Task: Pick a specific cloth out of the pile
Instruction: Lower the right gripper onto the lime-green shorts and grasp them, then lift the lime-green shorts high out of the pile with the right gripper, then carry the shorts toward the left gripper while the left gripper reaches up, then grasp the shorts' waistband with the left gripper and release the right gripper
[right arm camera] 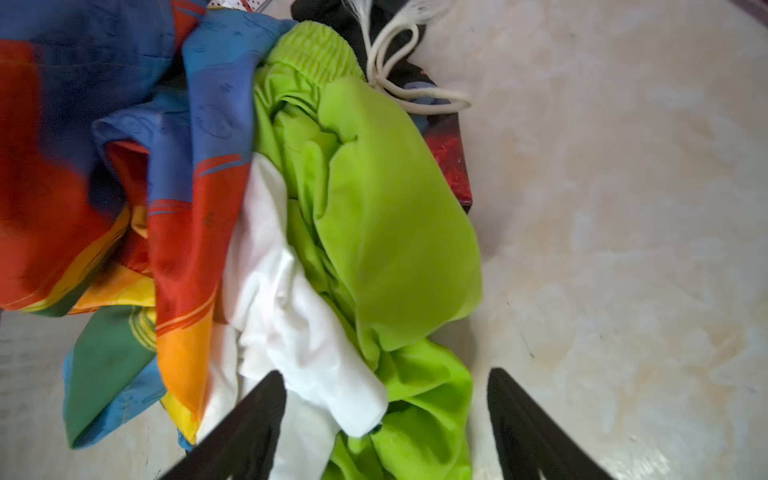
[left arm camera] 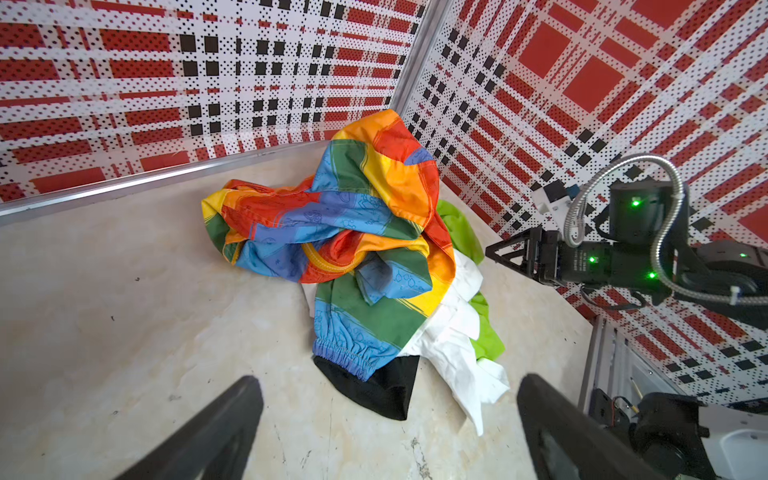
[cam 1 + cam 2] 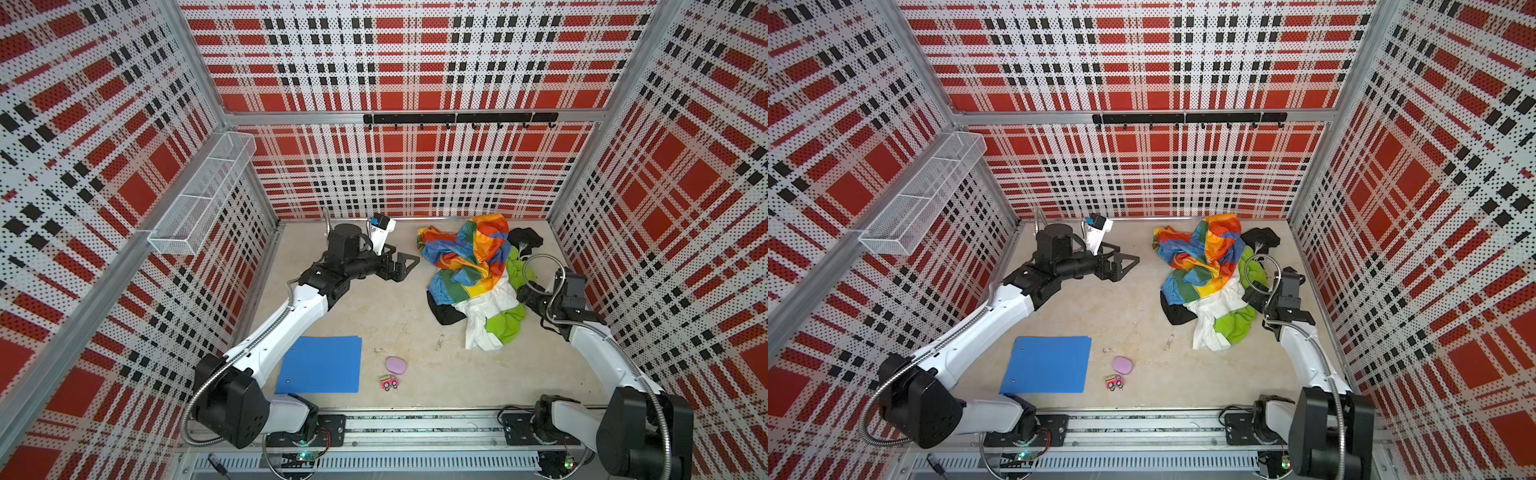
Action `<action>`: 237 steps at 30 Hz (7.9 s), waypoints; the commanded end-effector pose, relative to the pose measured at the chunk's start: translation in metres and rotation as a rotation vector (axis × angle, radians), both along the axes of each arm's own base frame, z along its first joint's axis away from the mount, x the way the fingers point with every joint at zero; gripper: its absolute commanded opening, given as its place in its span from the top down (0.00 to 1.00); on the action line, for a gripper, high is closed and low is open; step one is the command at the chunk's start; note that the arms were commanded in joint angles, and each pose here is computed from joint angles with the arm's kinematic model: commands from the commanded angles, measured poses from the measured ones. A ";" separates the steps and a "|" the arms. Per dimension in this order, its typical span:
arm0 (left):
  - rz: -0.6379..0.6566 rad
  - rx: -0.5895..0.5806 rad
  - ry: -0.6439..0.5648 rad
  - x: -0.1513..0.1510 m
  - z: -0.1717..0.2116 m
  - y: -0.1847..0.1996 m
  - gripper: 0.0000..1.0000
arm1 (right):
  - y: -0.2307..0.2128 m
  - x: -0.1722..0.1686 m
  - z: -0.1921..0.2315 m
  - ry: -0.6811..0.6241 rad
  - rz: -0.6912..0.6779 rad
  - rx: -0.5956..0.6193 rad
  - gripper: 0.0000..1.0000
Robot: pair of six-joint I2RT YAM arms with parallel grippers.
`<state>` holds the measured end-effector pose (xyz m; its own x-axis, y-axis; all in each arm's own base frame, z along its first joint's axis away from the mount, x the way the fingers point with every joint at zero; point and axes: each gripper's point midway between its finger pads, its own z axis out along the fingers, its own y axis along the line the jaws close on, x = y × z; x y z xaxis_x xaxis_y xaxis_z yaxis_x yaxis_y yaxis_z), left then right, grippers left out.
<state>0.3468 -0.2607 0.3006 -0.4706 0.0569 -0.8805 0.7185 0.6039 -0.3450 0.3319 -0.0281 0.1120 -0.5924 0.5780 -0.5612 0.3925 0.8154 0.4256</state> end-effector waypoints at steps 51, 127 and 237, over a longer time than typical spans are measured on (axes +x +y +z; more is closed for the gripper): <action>-0.037 0.055 -0.007 -0.008 -0.014 -0.023 0.01 | -0.010 0.100 0.250 -0.404 -0.048 -0.144 0.95; 0.152 -0.137 -0.098 0.025 0.043 0.070 0.01 | 0.162 -0.003 0.610 -1.469 0.505 0.284 0.97; 0.826 -0.034 -0.239 0.126 0.081 0.252 1.00 | 0.337 -0.006 0.223 -0.638 0.746 0.185 0.00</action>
